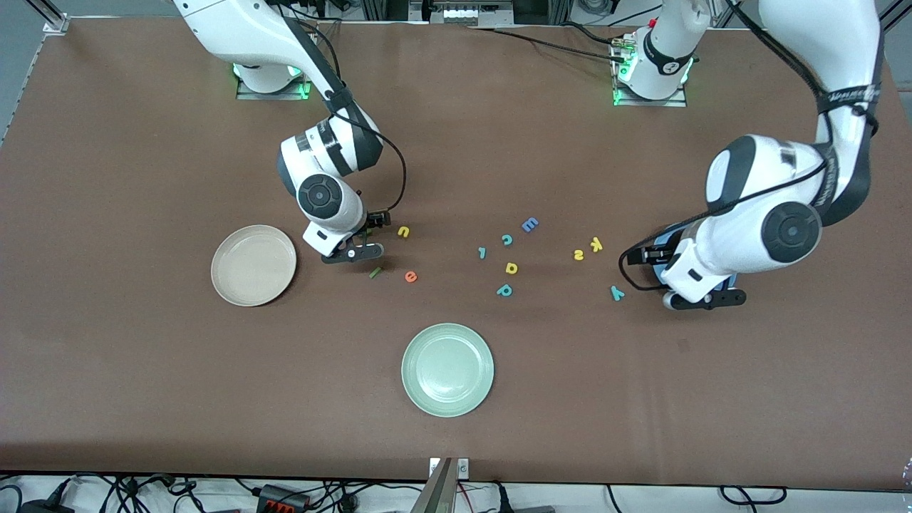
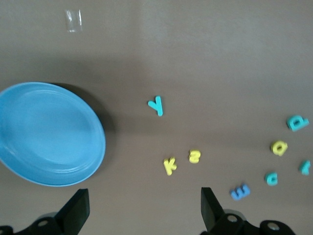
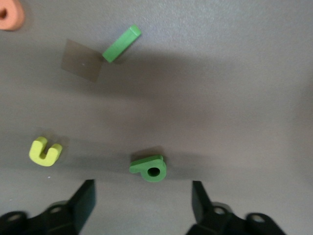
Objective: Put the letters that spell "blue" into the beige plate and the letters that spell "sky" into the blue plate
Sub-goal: 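Grasp the green letter with the right gripper while the left gripper grasps the teal y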
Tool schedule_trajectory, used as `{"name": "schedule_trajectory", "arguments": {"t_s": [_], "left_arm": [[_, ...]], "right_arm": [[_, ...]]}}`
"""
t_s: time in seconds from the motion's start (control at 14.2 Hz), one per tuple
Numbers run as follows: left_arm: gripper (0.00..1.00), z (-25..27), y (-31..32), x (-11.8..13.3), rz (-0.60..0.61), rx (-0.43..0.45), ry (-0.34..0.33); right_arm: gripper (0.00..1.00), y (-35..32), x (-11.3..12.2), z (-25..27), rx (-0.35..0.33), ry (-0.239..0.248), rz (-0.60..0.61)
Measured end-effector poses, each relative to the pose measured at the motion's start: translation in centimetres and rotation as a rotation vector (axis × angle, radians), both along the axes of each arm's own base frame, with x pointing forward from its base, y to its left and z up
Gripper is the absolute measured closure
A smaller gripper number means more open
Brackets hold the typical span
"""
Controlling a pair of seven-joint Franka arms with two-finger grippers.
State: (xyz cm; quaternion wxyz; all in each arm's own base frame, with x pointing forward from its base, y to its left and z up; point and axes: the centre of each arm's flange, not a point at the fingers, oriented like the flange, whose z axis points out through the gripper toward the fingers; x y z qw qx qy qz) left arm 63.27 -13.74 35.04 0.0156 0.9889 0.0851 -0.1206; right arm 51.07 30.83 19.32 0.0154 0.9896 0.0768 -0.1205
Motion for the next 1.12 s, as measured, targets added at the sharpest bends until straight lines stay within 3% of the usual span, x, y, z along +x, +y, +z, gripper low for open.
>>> {"name": "schedule_trajectory", "arguments": {"t_s": [0.21, 0.63, 0.7, 0.91, 1.12], "left_arm": [[0.00, -4.9, -1.8, 0.2, 0.081, 0.048, 0.018], [0.03, -11.1, -2.0, 0.1, 0.132, 0.062, -0.020], [0.09, -12.0, -2.0, 0.0, 0.137, 0.063, -0.033], [0.12, -15.5, -1.9, -0.4, 0.124, 0.072, -0.113], [0.19, -17.5, -1.7, -0.6, 0.119, 0.074, -0.134]], "right_arm": [[0.17, 0.0, 0.0, -0.9, 0.000, -0.003, 0.001], [0.18, 0.1, -0.1, -1.6, -0.019, -0.016, 0.036], [0.19, 0.2, -0.2, -1.8, -0.020, -0.016, 0.037], [0.20, 0.8, -0.7, -2.4, -0.023, -0.010, 0.051], [0.22, 1.0, -0.9, -2.6, -0.025, -0.008, 0.056]]}}
